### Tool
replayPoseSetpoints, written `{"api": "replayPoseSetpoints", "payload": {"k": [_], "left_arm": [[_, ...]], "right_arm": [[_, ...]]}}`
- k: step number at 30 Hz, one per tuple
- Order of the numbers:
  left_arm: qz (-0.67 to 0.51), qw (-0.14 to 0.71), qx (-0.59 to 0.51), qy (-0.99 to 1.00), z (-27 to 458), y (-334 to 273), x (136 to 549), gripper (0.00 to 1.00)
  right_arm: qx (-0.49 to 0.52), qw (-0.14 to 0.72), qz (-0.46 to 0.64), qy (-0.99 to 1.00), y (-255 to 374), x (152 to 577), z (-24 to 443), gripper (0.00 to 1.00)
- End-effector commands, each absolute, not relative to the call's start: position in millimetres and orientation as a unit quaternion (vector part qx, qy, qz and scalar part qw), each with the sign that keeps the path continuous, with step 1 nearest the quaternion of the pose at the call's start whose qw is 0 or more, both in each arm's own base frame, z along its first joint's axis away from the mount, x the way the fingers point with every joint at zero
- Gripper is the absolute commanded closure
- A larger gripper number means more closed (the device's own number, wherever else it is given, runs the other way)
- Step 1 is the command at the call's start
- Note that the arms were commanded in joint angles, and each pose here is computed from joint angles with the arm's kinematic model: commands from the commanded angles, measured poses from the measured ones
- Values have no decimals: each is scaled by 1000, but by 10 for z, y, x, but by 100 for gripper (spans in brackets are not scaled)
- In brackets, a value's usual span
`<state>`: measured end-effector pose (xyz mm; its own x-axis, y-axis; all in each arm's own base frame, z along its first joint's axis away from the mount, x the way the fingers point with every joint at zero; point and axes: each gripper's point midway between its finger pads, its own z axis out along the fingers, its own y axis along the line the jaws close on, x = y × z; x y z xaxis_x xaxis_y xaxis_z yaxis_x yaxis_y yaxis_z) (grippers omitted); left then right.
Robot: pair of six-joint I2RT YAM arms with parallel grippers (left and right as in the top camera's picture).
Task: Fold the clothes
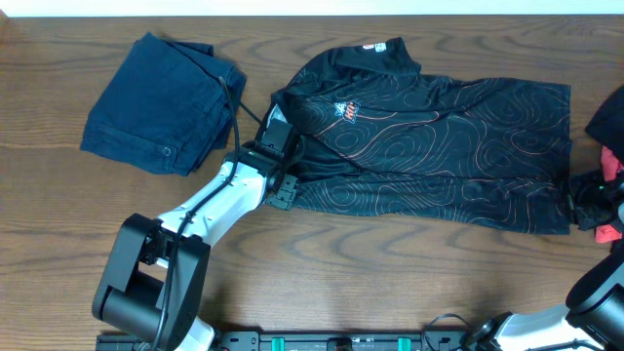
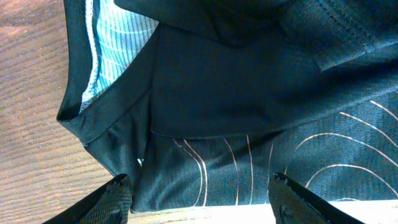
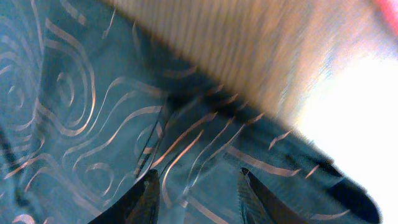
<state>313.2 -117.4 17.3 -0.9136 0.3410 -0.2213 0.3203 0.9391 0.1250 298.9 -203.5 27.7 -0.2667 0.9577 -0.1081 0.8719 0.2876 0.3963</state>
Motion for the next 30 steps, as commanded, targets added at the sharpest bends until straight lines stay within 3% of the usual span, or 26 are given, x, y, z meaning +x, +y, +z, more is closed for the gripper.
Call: {"api": "replayPoseSetpoints", "payload": {"k": [1, 10, 17, 21, 28, 30], "left_arm": [[53, 117, 158, 979, 149, -1111, 3124, 28], [53, 117, 156, 979, 148, -1111, 3122, 28], [53, 117, 156, 979, 148, -1111, 3123, 27], [53, 117, 156, 979, 148, -1110, 3122, 28], [53, 116, 156, 979, 147, -1107, 3117, 28], [54, 115, 156, 980, 147, -1107, 3115, 28]], "right_arm": [[582, 173, 85, 790, -2166, 2901, 246, 60], [588, 174, 88, 785, -2123, 2925, 54, 64], [577, 195, 116, 784, -2114, 3070, 78, 97], [567, 212, 143, 783, -2088, 3177, 139, 99], [543, 229, 184, 787, -2023, 3316, 258, 98], [550, 207, 168, 792, -2010, 3213, 193, 64]]}}
